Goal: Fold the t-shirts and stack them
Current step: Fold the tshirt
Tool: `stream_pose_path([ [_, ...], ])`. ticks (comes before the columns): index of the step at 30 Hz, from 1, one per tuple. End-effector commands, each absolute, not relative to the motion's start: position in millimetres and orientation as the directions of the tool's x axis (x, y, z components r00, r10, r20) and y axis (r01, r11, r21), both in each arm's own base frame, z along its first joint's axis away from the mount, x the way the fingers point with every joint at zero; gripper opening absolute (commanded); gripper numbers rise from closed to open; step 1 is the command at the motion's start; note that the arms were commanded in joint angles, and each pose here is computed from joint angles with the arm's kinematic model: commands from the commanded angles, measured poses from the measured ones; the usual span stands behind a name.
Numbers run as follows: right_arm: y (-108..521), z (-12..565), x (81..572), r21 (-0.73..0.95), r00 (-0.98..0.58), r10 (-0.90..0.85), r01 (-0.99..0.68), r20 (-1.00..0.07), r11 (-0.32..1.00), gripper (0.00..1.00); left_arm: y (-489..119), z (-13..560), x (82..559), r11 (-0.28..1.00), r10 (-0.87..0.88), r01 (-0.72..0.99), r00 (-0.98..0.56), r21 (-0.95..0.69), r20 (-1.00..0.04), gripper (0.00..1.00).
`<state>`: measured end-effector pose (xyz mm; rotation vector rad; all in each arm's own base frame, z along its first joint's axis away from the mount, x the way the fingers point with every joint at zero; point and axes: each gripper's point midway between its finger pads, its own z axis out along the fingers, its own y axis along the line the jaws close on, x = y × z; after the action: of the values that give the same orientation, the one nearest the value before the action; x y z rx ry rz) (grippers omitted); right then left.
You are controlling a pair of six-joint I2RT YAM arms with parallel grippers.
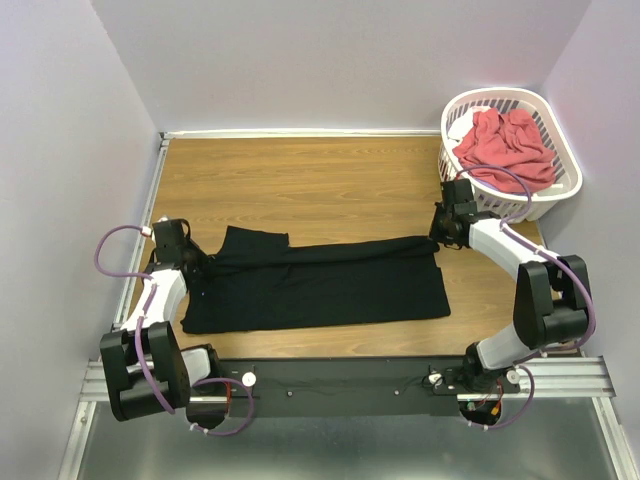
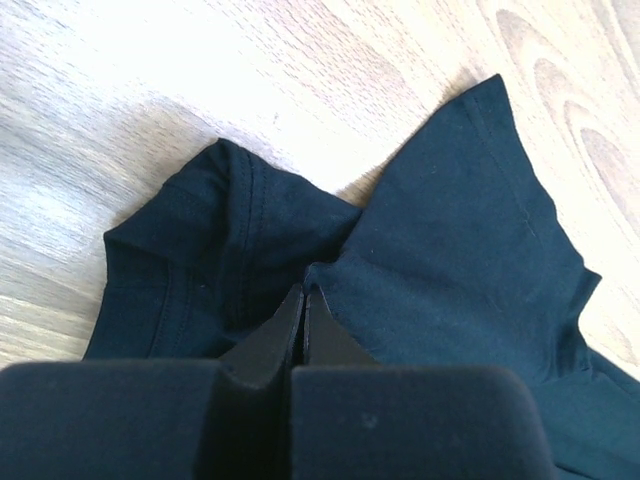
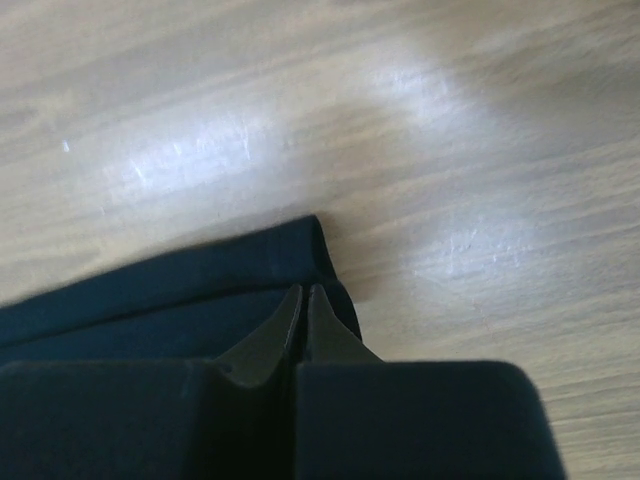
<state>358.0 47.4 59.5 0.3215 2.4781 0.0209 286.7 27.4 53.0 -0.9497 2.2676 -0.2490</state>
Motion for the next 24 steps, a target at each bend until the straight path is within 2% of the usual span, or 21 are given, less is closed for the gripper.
stream_pose_path([
  [1, 55, 57, 343, 0.155, -0.781, 0.256, 0.204, -0.570, 0.967, 0.12, 24, 59, 286, 0.701, -0.711, -0.554, -0.496, -0.449, -0.499, 0.01],
  [2, 57, 52, 338, 0.158, -0.790, 0.255, 0.201, -0.558, 0.967, 0.15, 21, 63, 287, 0.704, -0.709, -0.542, -0.495, -0.460, -0.502, 0.14],
  [3, 59, 53, 336, 0.171, -0.793, 0.255, 0.192, -0.554, 0.967, 0.18, 22, 65, 287, 0.703, -0.710, -0.540, -0.491, -0.464, -0.505, 0.21],
  [4, 61, 56, 335, 0.179, -0.793, 0.247, 0.175, -0.556, 0.968, 0.25, 20, 67, 287, 0.704, -0.709, -0.533, -0.491, -0.469, -0.506, 0.26],
  [5, 66, 58, 333, 0.201, -0.800, 0.240, 0.153, -0.550, 0.968, 0.33, 19, 72, 287, 0.709, -0.704, -0.520, -0.490, -0.476, -0.514, 0.38],
  [6, 68, 61, 333, 0.210, -0.799, 0.238, 0.143, -0.552, 0.967, 0.33, 20, 74, 287, 0.711, -0.702, -0.518, -0.488, -0.476, -0.519, 0.43],
  [7, 73, 70, 334, 0.237, -0.793, 0.234, 0.116, -0.563, 0.965, 0.42, 19, 79, 288, 0.718, -0.695, -0.509, -0.489, -0.475, -0.527, 0.55],
  [9, 83, 84, 336, 0.279, -0.788, 0.225, 0.071, -0.573, 0.958, 0.52, 22, 96, 292, 0.730, -0.682, -0.487, -0.470, -0.480, -0.561, 0.59],
  [12, 99, 106, 337, 0.340, -0.778, 0.204, -0.014, -0.595, 0.940, 0.59, 30, 116, 292, 0.749, -0.656, -0.477, -0.438, -0.459, -0.615, 0.61],
  [17, 137, 130, 333, 0.426, -0.782, 0.137, -0.175, -0.608, 0.888, 0.59, 40, 160, 297, 0.797, -0.586, -0.430, -0.376, -0.425, -0.718, 0.62],
  [19, 154, 131, 329, 0.462, -0.799, 0.102, -0.234, -0.593, 0.855, 0.59, 40, 167, 301, 0.820, -0.555, -0.396, -0.374, -0.413, -0.743, 0.66],
  [20, 166, 134, 328, 0.473, -0.801, 0.078, -0.269, -0.593, 0.839, 0.59, 39, 167, 302, 0.829, -0.544, -0.383, -0.379, -0.408, -0.749, 0.74],
  [24, 210, 128, 332, 0.485, -0.809, 0.004, -0.349, -0.587, 0.802, 0.59, 33, 148, 313, 0.854, -0.511, -0.354, -0.441, -0.380, -0.738, 0.82],
])
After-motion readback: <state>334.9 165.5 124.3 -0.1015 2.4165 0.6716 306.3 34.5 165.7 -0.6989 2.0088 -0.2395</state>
